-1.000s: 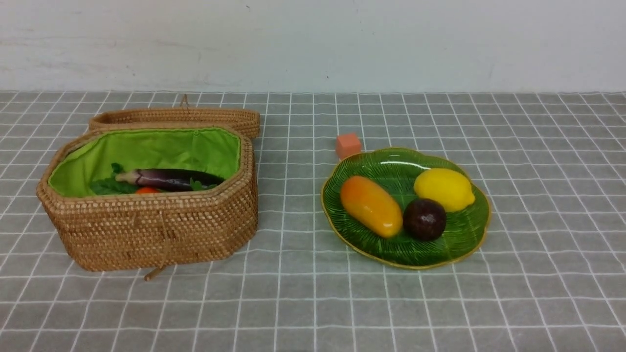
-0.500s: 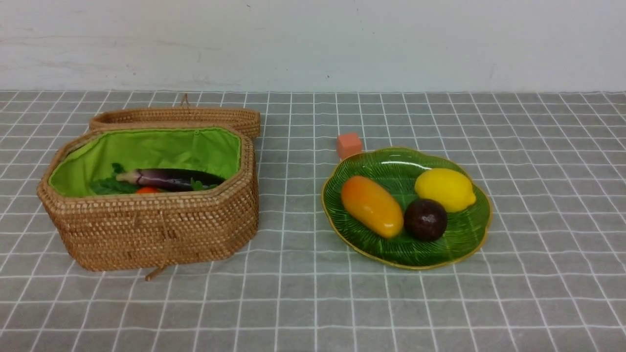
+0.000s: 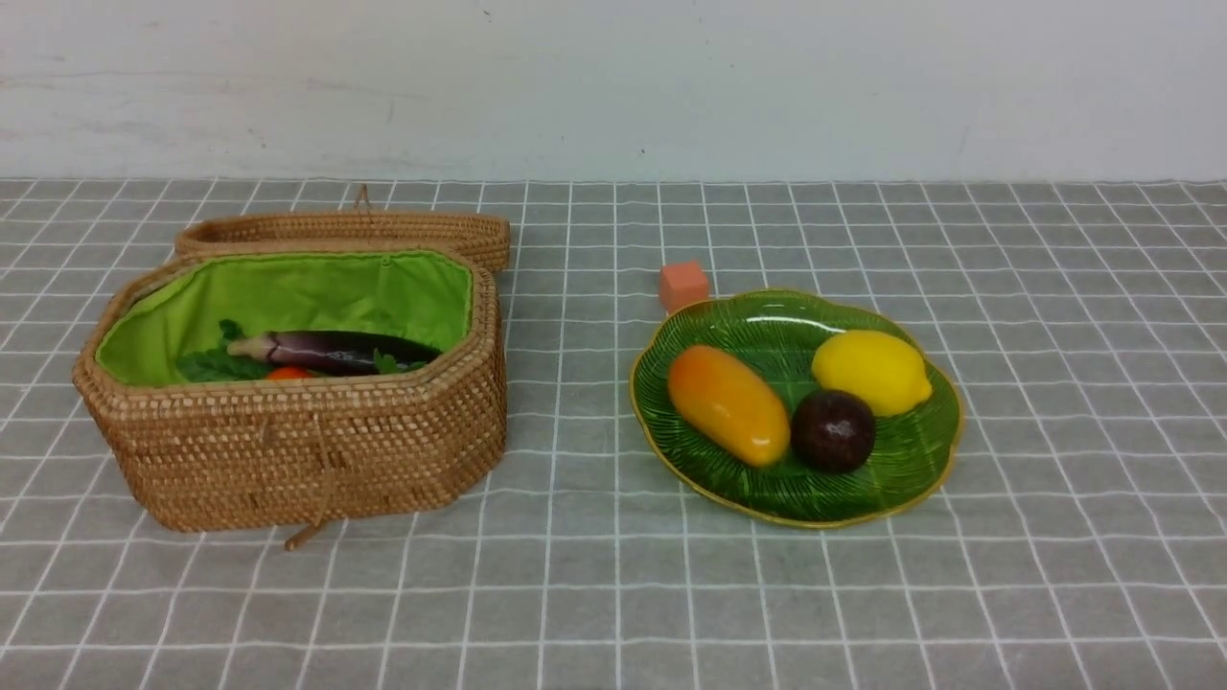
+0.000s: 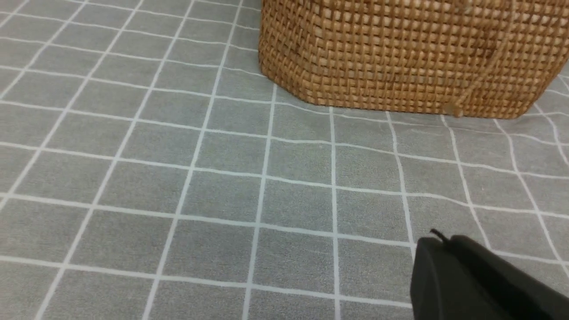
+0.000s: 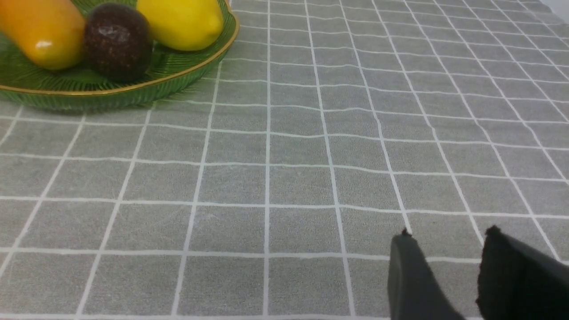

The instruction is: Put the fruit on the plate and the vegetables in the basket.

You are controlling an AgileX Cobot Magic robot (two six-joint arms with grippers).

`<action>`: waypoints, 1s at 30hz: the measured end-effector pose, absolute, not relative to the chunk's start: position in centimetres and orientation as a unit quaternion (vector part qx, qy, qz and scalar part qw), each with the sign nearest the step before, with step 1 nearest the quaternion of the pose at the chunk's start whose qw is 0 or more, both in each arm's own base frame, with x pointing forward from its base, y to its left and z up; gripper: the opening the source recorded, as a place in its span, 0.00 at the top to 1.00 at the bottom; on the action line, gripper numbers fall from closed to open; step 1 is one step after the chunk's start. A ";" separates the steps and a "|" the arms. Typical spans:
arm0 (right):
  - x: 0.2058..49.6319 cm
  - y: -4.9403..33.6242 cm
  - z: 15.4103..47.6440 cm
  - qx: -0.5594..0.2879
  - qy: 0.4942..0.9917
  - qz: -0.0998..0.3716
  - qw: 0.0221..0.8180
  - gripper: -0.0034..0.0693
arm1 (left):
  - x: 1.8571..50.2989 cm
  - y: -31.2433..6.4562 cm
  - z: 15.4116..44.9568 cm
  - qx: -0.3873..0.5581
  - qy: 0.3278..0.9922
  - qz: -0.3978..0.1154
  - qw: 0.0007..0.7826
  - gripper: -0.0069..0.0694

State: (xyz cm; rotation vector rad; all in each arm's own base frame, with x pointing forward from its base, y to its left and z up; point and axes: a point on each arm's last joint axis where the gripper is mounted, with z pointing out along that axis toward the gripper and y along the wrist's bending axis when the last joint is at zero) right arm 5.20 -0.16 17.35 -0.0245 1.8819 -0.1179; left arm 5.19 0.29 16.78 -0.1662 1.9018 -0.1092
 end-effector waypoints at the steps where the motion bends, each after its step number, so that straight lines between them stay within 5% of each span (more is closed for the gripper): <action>1: 5.2 -0.2 17.4 -0.011 0.808 -0.051 0.587 0.62 | 5.2 0.3 16.8 -0.071 0.813 -0.047 0.577 0.91; 30: 5.2 -0.2 17.4 -0.011 0.808 -0.051 0.587 0.62 | 5.2 0.4 16.8 -0.080 0.812 -0.038 0.577 0.88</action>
